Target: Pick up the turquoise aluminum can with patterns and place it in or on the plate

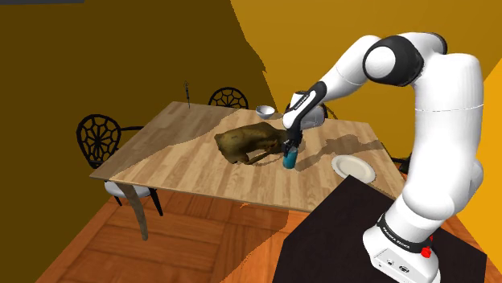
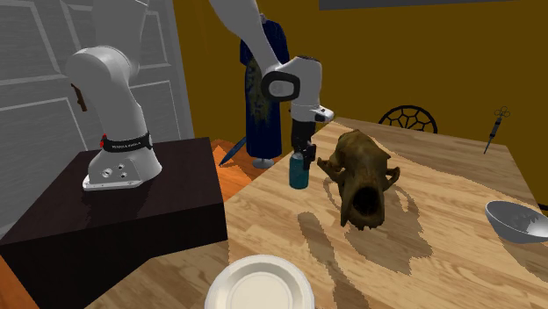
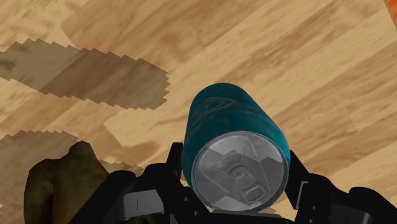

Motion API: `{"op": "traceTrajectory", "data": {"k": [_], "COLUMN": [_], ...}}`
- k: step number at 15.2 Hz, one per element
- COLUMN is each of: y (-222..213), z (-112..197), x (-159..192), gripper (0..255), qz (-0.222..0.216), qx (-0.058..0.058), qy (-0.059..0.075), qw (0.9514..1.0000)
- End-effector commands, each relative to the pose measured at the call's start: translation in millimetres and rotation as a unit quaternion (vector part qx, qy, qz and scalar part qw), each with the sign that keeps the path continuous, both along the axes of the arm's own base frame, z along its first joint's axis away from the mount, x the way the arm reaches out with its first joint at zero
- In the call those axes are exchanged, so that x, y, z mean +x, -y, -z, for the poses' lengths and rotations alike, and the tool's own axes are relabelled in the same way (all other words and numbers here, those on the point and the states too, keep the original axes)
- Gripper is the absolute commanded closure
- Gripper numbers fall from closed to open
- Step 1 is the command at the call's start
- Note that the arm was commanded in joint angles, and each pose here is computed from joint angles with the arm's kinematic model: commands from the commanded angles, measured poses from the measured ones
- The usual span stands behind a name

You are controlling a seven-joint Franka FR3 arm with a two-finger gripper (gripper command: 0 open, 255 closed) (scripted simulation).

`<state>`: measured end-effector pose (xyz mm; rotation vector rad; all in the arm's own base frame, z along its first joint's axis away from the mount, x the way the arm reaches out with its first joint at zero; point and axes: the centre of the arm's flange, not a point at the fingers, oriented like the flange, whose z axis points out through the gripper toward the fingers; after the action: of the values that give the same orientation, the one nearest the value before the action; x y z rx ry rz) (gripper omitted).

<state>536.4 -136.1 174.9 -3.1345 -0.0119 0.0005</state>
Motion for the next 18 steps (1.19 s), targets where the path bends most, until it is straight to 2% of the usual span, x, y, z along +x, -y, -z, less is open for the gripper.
{"op": "traceTrajectory", "data": {"k": [1, 4, 18], "y": [-1, -1, 149], "z": [-12, -25, -39], "x": [-1, -1, -107], "gripper": [255, 255, 255], "qz": [0.000, 0.000, 0.000], "qx": [0.000, 0.000, 0.000], "qy": [0.000, 0.000, 0.000], "qw": [1.0000, 1.0000, 1.0000]}}
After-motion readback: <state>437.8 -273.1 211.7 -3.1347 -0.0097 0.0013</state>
